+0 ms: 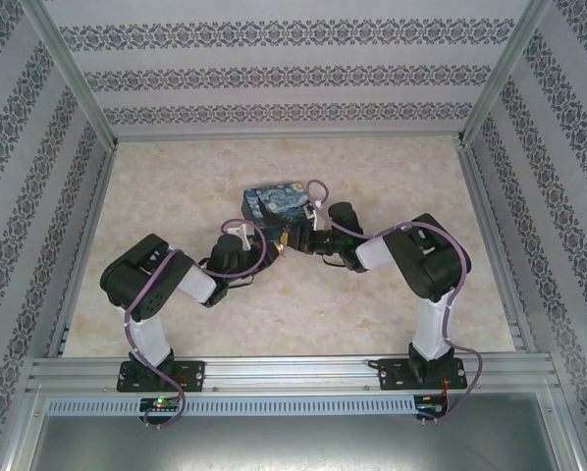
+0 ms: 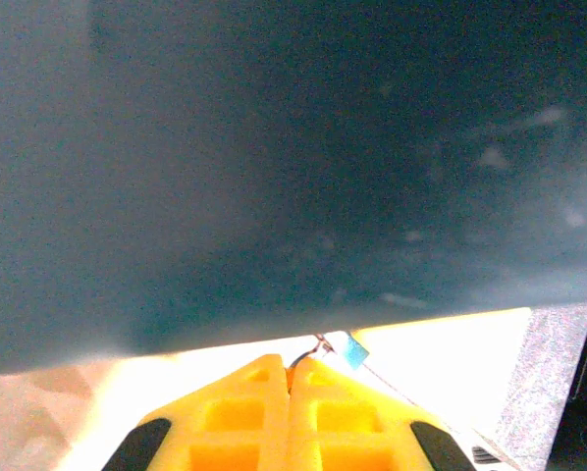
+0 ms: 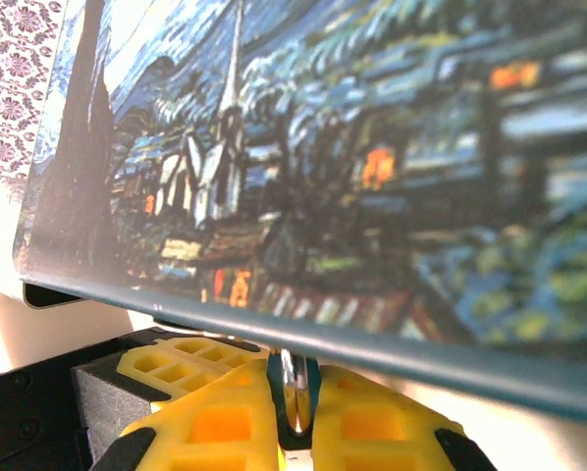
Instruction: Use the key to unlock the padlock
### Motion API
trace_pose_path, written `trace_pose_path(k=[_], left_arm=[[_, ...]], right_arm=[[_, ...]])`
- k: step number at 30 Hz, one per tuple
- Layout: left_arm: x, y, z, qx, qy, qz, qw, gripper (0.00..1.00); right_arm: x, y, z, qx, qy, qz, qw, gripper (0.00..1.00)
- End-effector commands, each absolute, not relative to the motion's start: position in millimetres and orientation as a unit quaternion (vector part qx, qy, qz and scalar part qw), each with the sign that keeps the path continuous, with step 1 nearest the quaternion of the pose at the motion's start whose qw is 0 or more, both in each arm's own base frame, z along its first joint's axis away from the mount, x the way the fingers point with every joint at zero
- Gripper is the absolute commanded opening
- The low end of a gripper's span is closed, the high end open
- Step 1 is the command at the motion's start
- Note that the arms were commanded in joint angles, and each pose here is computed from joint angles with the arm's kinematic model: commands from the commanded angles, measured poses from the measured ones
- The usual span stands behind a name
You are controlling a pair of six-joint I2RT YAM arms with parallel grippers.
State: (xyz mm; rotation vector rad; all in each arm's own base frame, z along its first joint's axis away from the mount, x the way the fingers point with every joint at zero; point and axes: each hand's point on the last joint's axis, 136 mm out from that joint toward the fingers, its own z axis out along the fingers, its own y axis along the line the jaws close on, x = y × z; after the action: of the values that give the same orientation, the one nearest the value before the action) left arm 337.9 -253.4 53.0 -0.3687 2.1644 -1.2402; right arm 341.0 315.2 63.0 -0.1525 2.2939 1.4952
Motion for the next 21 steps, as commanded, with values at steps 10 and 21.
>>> trace_pose_path(k=[10, 21], left_arm=[[322, -243, 49, -0.04, 0.909, -0.295, 0.291, 0.0], [319, -258, 60, 0.084, 0.923, -0.176, 0.33, 0.0]], right_arm=[[321, 318, 29, 0.002, 0.847, 0.515, 0.129, 0.0], [320, 321, 24, 0.013, 0.851, 0.511, 0.121, 0.0]])
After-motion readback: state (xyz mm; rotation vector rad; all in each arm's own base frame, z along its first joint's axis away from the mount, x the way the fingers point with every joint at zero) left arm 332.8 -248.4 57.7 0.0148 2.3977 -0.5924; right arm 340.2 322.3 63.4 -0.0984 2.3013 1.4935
